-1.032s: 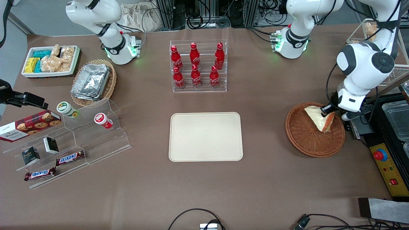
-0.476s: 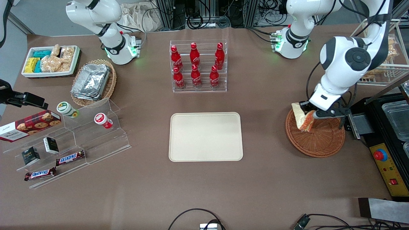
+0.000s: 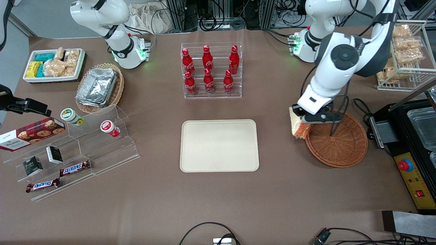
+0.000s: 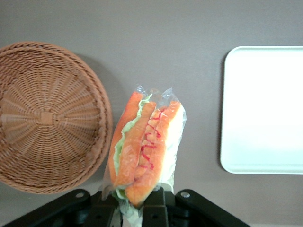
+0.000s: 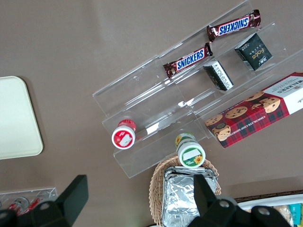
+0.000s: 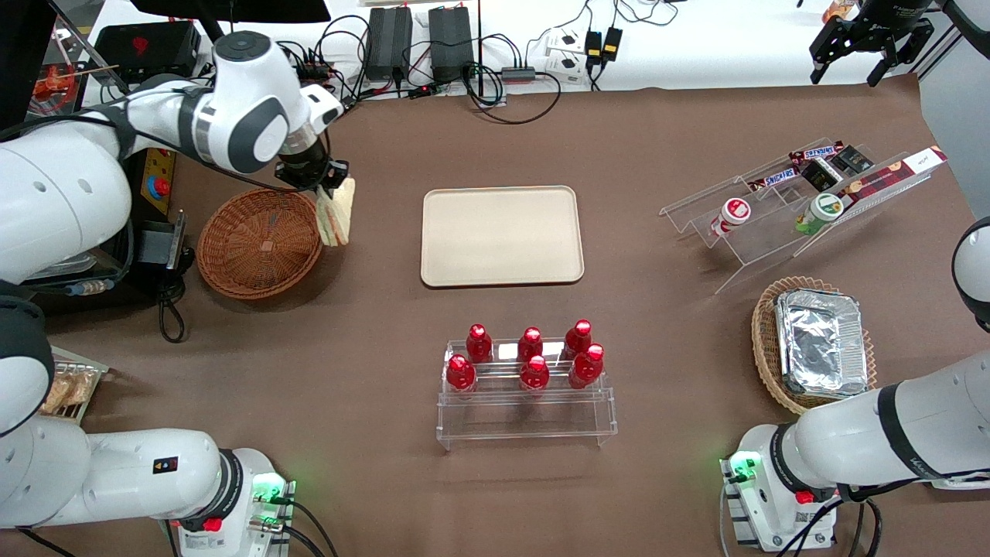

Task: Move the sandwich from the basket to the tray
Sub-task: 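Lift the sandwich out of the basket and carry it toward the tray, then lower the sandwich onto the beige tray and open the left gripper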

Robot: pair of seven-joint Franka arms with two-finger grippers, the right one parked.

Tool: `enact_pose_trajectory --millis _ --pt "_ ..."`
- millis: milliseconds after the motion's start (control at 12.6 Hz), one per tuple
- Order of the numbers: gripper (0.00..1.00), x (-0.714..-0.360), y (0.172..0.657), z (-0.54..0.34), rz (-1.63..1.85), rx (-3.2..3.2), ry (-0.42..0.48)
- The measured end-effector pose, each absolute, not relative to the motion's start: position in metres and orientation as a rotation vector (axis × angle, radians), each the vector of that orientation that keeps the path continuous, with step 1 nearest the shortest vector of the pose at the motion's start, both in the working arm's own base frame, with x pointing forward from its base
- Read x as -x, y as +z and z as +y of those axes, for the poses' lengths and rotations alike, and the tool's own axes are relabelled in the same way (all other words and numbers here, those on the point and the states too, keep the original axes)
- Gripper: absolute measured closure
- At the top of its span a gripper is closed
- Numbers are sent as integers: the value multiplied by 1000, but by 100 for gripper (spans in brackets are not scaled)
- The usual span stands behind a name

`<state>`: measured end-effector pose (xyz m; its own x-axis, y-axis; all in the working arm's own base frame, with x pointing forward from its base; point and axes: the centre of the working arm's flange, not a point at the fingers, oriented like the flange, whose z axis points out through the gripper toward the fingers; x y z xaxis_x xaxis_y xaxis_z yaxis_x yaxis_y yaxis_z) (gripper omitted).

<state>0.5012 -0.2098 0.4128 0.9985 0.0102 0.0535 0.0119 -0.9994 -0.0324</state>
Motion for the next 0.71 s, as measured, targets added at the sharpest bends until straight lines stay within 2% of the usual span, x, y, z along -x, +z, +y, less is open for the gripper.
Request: enact_pose_trajectory --millis 714 --pt "85 -520 355 -365 -90 3052 -76"
